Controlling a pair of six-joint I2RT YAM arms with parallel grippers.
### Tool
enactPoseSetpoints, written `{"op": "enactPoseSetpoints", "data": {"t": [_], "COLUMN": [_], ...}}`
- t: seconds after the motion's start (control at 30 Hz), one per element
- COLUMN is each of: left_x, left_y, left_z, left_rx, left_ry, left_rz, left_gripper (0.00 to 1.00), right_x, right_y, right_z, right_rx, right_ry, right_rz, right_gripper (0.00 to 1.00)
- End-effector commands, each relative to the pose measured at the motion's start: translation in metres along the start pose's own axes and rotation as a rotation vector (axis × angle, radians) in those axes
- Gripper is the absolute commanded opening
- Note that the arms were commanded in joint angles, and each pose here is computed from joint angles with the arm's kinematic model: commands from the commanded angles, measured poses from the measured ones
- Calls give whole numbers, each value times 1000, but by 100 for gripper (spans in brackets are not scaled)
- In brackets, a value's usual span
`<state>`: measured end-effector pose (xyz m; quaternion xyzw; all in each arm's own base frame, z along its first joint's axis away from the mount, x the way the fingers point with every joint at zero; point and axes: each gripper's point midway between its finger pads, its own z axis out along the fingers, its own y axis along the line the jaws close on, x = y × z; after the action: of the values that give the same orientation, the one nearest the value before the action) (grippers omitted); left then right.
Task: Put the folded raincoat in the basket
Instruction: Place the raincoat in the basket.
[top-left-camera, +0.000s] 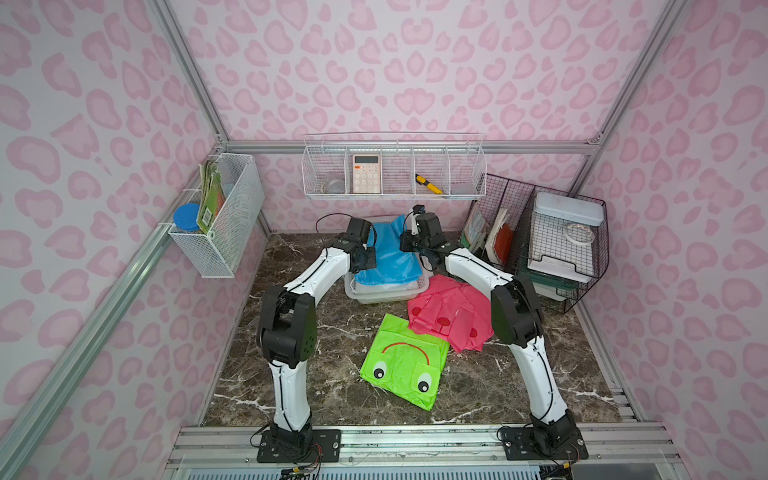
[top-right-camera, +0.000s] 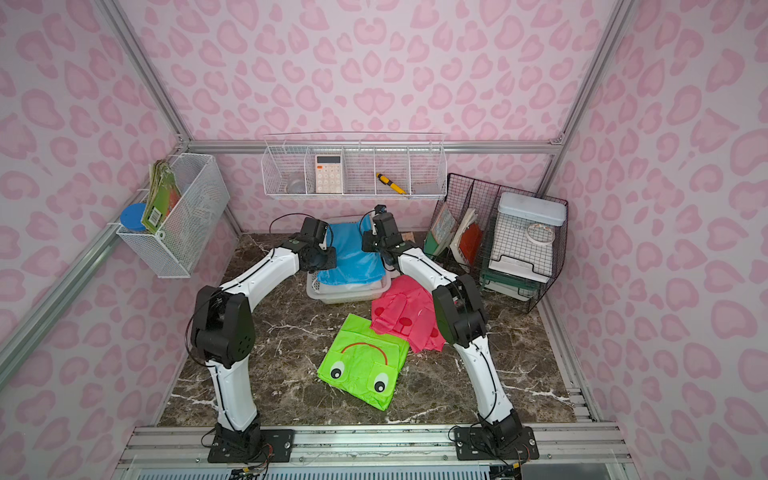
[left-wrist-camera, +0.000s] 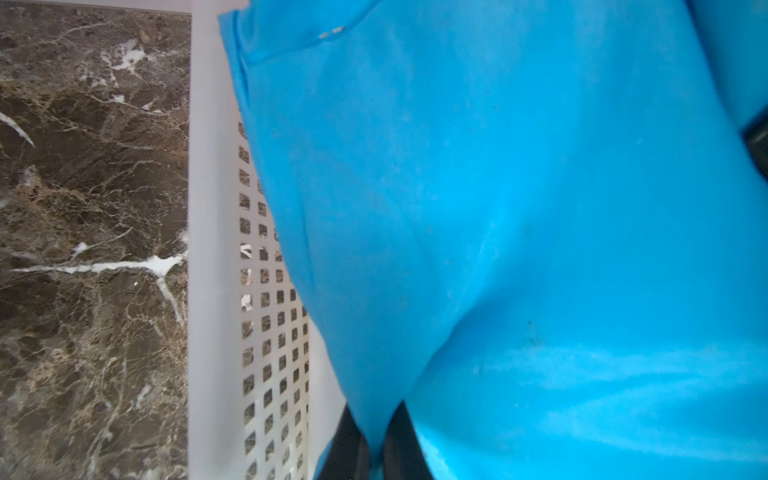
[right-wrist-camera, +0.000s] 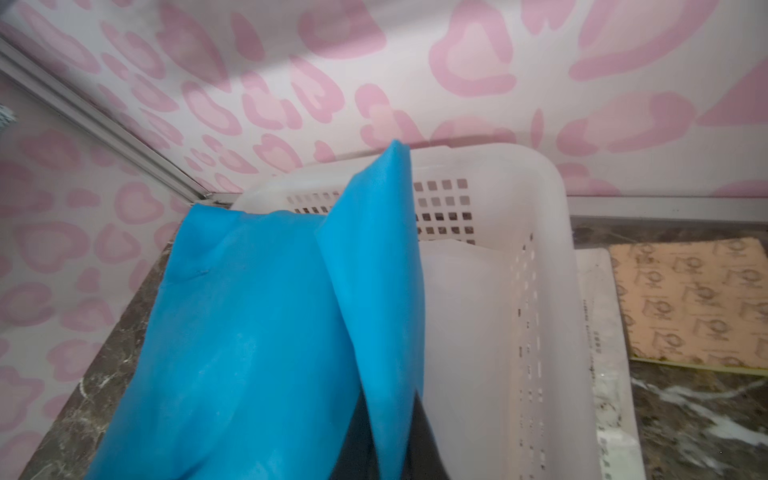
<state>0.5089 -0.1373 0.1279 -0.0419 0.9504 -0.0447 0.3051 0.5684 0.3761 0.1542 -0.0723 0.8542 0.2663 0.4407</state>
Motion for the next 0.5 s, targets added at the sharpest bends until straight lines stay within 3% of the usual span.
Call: {"op": "enactPoseSetpoints", "data": {"t": [0.0,0.27,0.37,0.47], "left_x": [1,10,13,8], "left_y": [13,22,19,17], "left_z": [5,23,20,7], "left_rx": [-60,-93,-81,-79], "left_ry": [10,78,117,127], "left_rz": [-31,-39,-35,-62], "left_gripper": [1,7,15,16], "right_x": [12,23,19,4], "right_y": [-6,-19,-16,-2], "right_z": [8,20,18,8], "right_rx": [25,68,58,31], "right_ry": [44,58,67,53], "right_rz": [-5,-12,-7,-12], "right_gripper": [0,1,18,36]}}
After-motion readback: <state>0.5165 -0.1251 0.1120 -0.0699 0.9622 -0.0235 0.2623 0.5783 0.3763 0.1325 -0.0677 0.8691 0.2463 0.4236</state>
